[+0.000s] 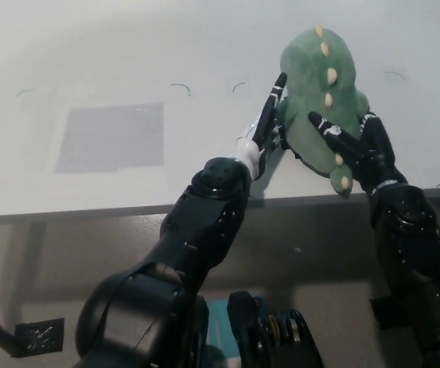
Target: Use both hands to pick up a dinasour on the right side and move it to the left side
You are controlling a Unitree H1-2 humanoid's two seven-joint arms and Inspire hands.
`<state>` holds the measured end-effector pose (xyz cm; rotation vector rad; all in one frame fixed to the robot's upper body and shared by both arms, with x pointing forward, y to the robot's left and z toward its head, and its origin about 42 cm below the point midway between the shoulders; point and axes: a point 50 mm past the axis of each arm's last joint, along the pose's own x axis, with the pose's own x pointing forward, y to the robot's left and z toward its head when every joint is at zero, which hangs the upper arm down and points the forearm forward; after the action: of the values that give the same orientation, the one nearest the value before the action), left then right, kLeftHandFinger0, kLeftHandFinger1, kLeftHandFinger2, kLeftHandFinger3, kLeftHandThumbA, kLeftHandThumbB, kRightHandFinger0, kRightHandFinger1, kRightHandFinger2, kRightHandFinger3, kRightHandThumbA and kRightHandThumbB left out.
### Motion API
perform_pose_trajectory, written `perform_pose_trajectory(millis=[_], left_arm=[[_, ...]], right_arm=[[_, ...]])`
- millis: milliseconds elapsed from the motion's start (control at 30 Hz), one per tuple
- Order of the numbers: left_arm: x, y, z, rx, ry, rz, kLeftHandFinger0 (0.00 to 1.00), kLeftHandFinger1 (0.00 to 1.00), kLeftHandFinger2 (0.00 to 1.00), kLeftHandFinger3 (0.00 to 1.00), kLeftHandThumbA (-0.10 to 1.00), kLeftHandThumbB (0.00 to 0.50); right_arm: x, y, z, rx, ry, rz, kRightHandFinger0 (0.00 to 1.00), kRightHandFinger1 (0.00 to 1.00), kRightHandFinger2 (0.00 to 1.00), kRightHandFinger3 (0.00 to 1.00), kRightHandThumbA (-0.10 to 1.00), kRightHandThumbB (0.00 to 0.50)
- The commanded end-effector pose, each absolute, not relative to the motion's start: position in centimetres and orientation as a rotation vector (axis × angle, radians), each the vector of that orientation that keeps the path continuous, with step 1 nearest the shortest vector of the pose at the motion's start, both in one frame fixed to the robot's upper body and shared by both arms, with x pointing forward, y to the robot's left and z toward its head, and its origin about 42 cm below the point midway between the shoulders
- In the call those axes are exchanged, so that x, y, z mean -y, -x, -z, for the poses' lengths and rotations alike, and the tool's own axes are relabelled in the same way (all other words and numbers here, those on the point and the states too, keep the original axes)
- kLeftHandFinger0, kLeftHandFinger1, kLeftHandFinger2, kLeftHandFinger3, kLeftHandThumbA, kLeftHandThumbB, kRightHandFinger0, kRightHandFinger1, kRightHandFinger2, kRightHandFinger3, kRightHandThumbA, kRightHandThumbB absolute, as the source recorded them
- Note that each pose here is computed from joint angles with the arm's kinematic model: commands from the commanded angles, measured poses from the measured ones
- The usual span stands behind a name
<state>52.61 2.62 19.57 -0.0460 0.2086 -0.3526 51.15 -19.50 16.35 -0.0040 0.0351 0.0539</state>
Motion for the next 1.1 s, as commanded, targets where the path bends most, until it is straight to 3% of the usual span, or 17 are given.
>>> perform_pose_trajectory(millis=[0,33,67,200,333,433,467,500,533,1067], left_arm=[[-1.8,-51.9,-18.9,-0.210,0.044,0.461,1.00,1.00,1.00,1.00,1.00,0.290],[-3.1,-51.9,-18.2,-0.218,0.039,0.451,1.00,1.00,1.00,1.00,1.00,0.241],[-4.1,-52.1,-18.0,-0.218,0.043,0.437,1.00,1.00,1.00,1.00,1.00,0.224],[-6.7,-52.3,-17.6,-0.221,0.033,0.394,1.00,1.00,1.00,1.00,1.00,0.223],[-9.4,-52.0,-16.8,-0.194,0.047,0.337,1.00,1.00,1.00,1.00,1.00,0.217],[-12.8,-51.2,-16.4,-0.165,0.074,0.256,1.00,1.00,1.00,1.00,1.00,0.209],[-13.5,-50.8,-16.4,-0.163,0.091,0.224,1.00,1.00,1.00,1.00,1.00,0.207],[-14.5,-50.2,-16.0,-0.123,0.068,0.217,1.00,1.00,1.00,1.00,1.00,0.163],[-15.3,-49.6,-15.7,-0.095,0.062,0.197,1.00,1.00,1.00,1.00,1.00,0.148],[-19.3,-46.3,-15.8,-0.023,0.113,0.048,1.00,1.00,1.00,1.00,1.00,0.100]], right_arm=[[13.3,-51.3,-17.0,-0.011,0.065,-0.204,1.00,1.00,1.00,1.00,1.00,0.311],[11.9,-50.8,-16.4,-0.010,0.062,-0.218,1.00,1.00,1.00,1.00,1.00,0.307],[10.8,-50.8,-16.4,-0.010,0.057,-0.231,1.00,1.00,1.00,1.00,1.00,0.306],[8.1,-50.8,-16.6,-0.051,0.001,-0.270,1.00,1.00,1.00,1.00,1.00,0.289],[5.3,-50.5,-17.0,-0.034,0.033,-0.326,1.00,1.00,1.00,1.00,1.00,0.212],[1.8,-50.1,-17.9,-0.033,0.043,-0.409,1.00,1.00,1.00,1.00,1.00,0.115],[1.0,-50.0,-18.0,-0.056,0.026,-0.420,1.00,1.00,1.00,1.00,1.00,0.105],[0.0,-49.6,-18.3,-0.050,0.020,-0.452,1.00,1.00,1.00,1.00,1.00,0.039],[-0.7,-49.2,-18.3,-0.054,-0.013,-0.474,1.00,1.00,1.00,1.00,1.00,0.004],[-4.5,-47.9,-19.2,-0.004,0.084,-0.629,1.00,1.00,1.00,1.00,1.00,0.000]])
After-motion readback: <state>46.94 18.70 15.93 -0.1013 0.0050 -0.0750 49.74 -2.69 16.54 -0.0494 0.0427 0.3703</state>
